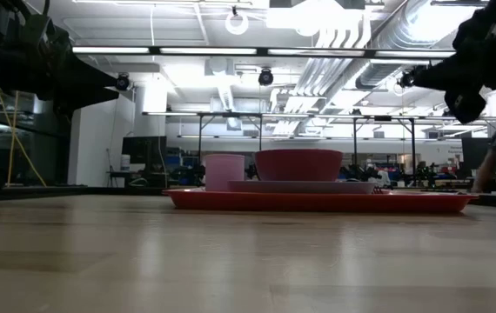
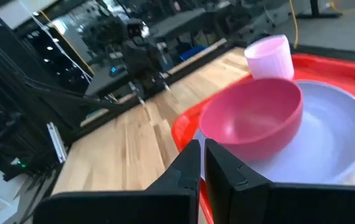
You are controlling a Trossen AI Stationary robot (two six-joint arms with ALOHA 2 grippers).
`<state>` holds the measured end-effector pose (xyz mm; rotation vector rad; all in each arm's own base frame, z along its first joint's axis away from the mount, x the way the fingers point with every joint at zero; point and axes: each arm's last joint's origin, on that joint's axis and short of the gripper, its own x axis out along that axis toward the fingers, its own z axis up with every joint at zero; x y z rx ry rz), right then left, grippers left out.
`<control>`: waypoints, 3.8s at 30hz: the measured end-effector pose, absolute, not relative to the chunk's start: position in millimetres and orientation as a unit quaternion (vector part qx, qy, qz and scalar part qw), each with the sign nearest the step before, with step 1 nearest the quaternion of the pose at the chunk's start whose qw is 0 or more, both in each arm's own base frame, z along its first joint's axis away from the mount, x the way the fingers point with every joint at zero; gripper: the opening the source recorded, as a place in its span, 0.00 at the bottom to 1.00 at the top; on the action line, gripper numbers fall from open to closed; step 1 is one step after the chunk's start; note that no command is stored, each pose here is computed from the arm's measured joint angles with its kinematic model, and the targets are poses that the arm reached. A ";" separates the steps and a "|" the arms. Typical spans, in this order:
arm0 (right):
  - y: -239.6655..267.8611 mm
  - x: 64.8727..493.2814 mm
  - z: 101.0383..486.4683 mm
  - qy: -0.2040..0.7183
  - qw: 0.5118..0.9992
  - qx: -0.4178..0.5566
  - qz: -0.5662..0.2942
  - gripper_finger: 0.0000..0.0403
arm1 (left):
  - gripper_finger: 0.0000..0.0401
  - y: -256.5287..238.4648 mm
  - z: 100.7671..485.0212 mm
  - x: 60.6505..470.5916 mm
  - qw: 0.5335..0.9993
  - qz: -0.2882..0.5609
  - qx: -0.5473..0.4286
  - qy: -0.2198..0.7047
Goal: Set up tray
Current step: Return to Home Position
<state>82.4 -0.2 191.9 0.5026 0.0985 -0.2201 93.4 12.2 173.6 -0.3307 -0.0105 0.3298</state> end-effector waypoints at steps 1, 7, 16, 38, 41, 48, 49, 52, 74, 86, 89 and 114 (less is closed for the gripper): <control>-0.1 82.6 193.5 0.041 0.962 0.247 -0.105 0.00 | 0.46 12.2 173.6 93.4 0.973 0.163 -0.163 -0.005; 0.4 83.1 196.8 0.029 0.968 0.232 -0.091 0.00 | 0.46 12.3 173.6 93.4 0.973 0.164 -0.163 -0.005; 1.7 93.1 175.6 0.005 0.967 0.240 -0.079 0.00 | 0.46 12.2 173.5 93.5 0.972 0.163 -0.167 -0.005; 3.6 98.6 169.1 -0.022 0.981 0.188 -0.042 0.00 | 0.46 9.0 172.5 94.4 0.986 0.107 -0.130 0.012; 3.6 98.6 169.0 -0.021 0.981 0.189 -0.042 0.00 | 0.46 9.3 171.9 95.2 0.986 0.110 -0.126 0.000; 4.3 98.7 168.6 -0.017 0.982 0.183 -0.032 0.00 | 0.46 7.9 168.2 97.6 0.992 0.081 -0.094 -0.016; 4.7 98.7 168.4 -0.015 0.983 0.181 -0.025 0.00 | 0.46 7.5 168.1 97.6 0.993 0.076 -0.093 -0.015; 6.0 98.8 167.6 -0.007 0.984 0.178 -0.004 0.00 | 0.46 6.5 167.6 97.8 0.994 0.056 -0.092 -0.011; 7.5 98.8 166.8 0.002 0.983 0.182 0.020 0.00 | 0.46 4.6 166.9 98.0 0.995 0.025 -0.094 -0.005; 7.5 98.8 166.6 0.002 0.983 0.181 0.020 0.00 | 0.46 4.6 166.9 98.0 0.995 0.024 -0.094 -0.006; 7.5 98.8 166.7 0.002 0.983 0.182 0.020 0.00 | 0.46 4.6 167.0 98.0 0.995 0.024 -0.094 -0.006; 7.5 98.8 166.7 0.002 0.983 0.182 0.020 0.00 | 0.46 4.6 167.0 98.0 0.995 0.024 -0.094 -0.006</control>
